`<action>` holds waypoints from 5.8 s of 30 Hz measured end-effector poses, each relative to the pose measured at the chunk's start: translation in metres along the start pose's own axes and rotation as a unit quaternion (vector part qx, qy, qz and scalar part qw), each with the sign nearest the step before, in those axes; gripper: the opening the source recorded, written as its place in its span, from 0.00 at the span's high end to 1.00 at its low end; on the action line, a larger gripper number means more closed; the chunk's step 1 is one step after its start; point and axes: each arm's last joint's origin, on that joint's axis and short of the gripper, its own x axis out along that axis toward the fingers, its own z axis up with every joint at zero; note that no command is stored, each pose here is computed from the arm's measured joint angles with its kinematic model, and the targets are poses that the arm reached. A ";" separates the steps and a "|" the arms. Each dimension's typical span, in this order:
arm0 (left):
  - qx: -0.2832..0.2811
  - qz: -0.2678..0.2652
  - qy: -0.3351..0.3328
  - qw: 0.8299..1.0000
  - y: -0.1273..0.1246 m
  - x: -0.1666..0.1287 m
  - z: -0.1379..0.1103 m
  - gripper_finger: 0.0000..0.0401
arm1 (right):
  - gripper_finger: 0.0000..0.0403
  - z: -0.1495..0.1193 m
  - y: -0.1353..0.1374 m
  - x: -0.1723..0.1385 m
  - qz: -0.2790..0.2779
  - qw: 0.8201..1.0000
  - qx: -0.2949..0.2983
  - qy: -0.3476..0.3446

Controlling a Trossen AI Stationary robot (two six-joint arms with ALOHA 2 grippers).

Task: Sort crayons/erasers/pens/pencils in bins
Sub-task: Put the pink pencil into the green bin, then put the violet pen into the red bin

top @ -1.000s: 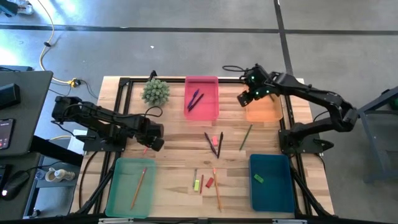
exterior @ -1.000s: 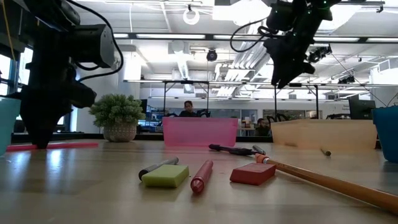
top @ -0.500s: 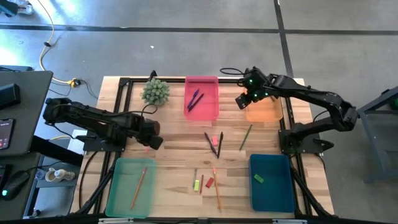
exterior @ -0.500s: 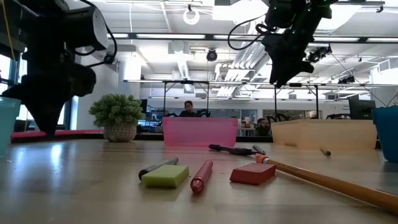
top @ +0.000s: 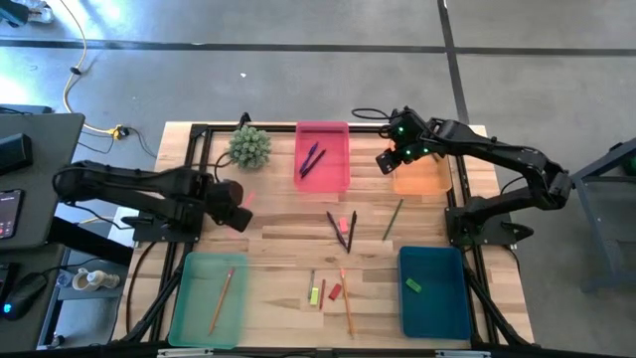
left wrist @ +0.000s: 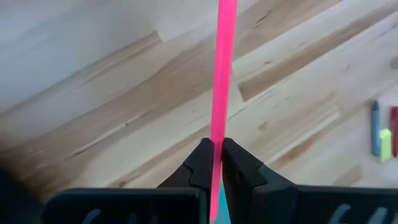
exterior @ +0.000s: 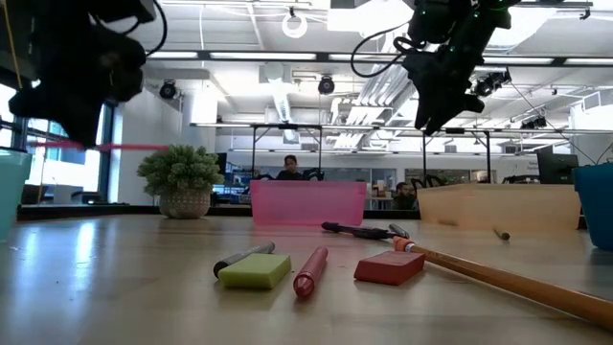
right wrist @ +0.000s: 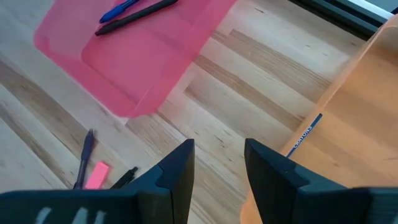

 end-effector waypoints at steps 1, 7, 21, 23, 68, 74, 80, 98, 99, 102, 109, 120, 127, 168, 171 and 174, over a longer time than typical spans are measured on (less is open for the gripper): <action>0.003 0.003 0.002 1.000 -0.001 -0.005 0.000 0.98 | 0.67 0.000 0.000 0.000 0.000 1.000 0.002 0.000; 0.026 0.005 0.031 0.999 -0.007 -0.033 -0.007 0.98 | 0.67 0.000 0.000 0.000 0.000 1.000 0.006 0.000; 0.006 0.019 0.121 0.992 -0.019 -0.040 -0.069 0.98 | 0.67 0.002 -0.001 0.000 -0.021 0.999 0.033 -0.015; -0.015 0.024 0.131 0.991 -0.019 -0.041 -0.079 0.98 | 0.67 0.002 -0.001 0.000 -0.018 0.999 0.030 -0.020; -0.069 0.171 0.110 0.977 -0.049 0.041 -0.180 0.95 | 0.67 0.026 0.002 -0.004 -0.084 0.982 -0.050 -0.164; -0.053 0.163 0.113 0.979 -0.052 0.048 -0.183 0.84 | 0.67 0.025 0.002 -0.004 -0.084 0.981 -0.067 -0.162; -0.069 0.150 0.122 0.979 -0.056 0.046 -0.179 0.72 | 0.67 0.026 0.003 -0.004 -0.083 0.980 -0.073 -0.165; -0.119 -0.030 -0.009 0.992 -0.049 -0.014 -0.122 0.71 | 0.67 0.024 0.013 -0.005 -0.039 0.982 -0.095 -0.157; -0.120 -0.041 -0.033 0.991 -0.047 -0.017 -0.117 0.71 | 0.67 0.024 0.016 -0.006 -0.035 0.982 -0.097 -0.160; -0.114 -0.064 -0.100 0.986 -0.044 -0.023 -0.102 0.71 | 0.67 0.024 0.025 -0.012 -0.021 0.980 -0.106 -0.167; -0.061 -0.056 -0.187 0.979 -0.046 -0.026 -0.066 0.71 | 0.67 0.020 0.048 -0.022 0.016 0.979 -0.106 -0.173; 0.021 0.032 -0.193 0.980 -0.037 -0.023 -0.005 0.71 | 0.67 0.017 0.083 -0.048 0.057 0.970 -0.110 -0.210; 0.078 0.056 -0.176 0.980 -0.024 -0.024 0.030 0.71 | 0.67 0.023 0.110 -0.064 0.083 0.964 -0.108 -0.228; 0.104 0.055 -0.160 0.980 0.000 -0.030 0.067 0.71 | 0.67 -0.095 0.214 0.115 0.000 0.985 -0.019 0.170; 0.105 0.055 -0.160 0.980 0.000 -0.030 0.067 0.71 | 0.67 -0.102 0.216 0.121 -0.006 0.984 -0.027 0.176; 0.105 0.051 -0.156 0.981 0.000 -0.030 0.066 0.71 | 0.67 -0.107 0.217 0.127 -0.013 0.983 -0.031 0.180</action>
